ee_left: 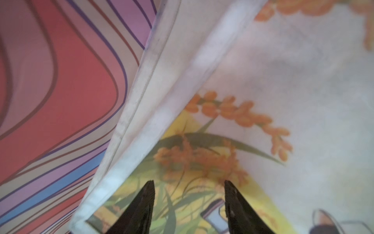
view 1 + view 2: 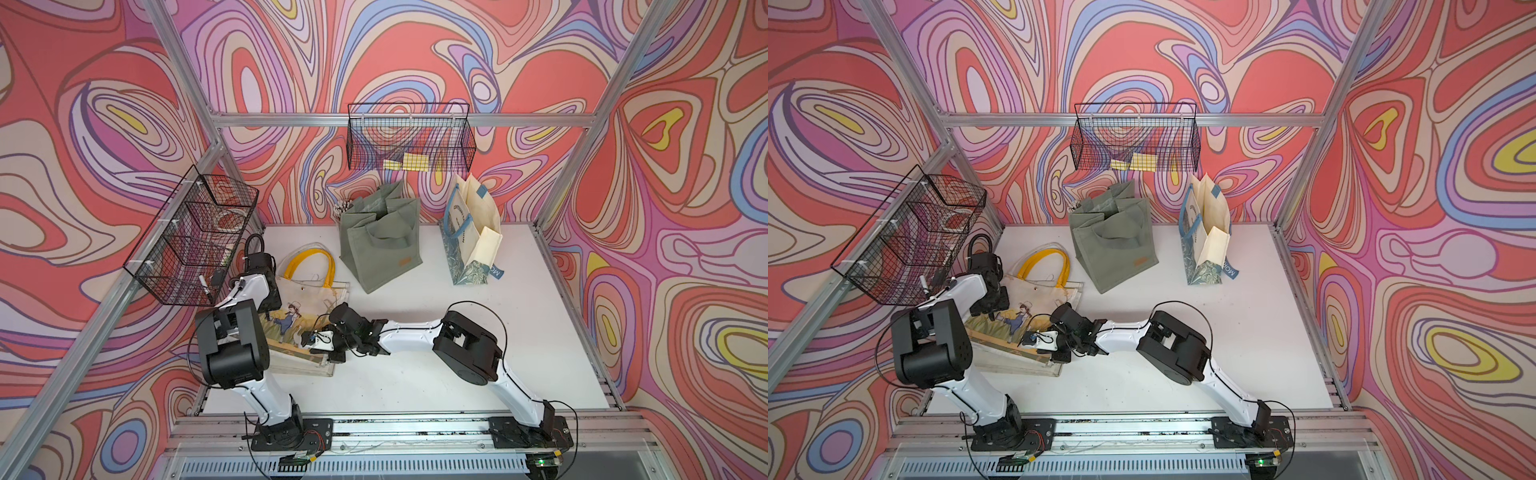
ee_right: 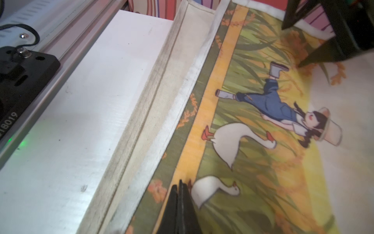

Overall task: Put away the canvas bag
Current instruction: Press the canvas bag at the center of the board, then pick up the canvas bag from the center of the board.

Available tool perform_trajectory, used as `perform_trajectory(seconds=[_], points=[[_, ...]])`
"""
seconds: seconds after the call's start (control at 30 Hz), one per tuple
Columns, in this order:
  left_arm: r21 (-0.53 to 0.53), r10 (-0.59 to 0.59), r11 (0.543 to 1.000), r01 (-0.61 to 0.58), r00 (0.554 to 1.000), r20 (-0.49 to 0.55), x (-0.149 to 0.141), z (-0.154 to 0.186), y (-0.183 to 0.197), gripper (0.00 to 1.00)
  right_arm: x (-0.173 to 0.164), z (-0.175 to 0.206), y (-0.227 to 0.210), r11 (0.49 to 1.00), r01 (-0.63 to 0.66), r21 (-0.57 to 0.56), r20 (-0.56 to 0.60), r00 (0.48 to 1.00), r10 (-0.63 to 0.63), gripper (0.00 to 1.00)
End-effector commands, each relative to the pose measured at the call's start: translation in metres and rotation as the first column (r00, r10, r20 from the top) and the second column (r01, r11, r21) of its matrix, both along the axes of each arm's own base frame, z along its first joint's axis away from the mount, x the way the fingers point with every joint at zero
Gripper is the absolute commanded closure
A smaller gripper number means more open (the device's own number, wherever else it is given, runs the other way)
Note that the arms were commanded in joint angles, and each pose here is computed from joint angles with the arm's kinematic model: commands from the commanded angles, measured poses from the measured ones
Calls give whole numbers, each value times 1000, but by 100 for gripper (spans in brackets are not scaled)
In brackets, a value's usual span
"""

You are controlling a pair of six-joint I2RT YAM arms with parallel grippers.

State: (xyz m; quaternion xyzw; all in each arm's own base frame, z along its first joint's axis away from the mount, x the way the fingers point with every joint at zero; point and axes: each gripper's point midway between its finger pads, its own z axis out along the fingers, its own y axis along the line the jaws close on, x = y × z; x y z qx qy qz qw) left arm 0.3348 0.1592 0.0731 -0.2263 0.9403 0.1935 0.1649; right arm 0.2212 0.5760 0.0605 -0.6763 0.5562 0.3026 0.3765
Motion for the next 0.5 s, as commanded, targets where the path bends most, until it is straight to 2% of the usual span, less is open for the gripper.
perform_trajectory(seconds=[0.0,0.2,0.3,0.37,0.47], points=[[-18,3,1000,-2,998,63,-9,17,-16,42,16,68,-7,991,102,85,47,993,-106,95],[-33,-48,998,53,991,128,-14,52,-44,42,26,126,-35,967,230,109,43,971,-235,74],[-53,-118,990,133,968,221,-8,74,-73,42,38,145,-55,944,313,103,8,949,-315,67],[-25,-237,966,256,926,295,-1,91,-104,41,51,154,-72,921,379,88,-39,925,-377,65],[39,-395,909,415,830,394,6,116,-146,39,76,166,-104,872,484,68,-109,873,-476,64]])
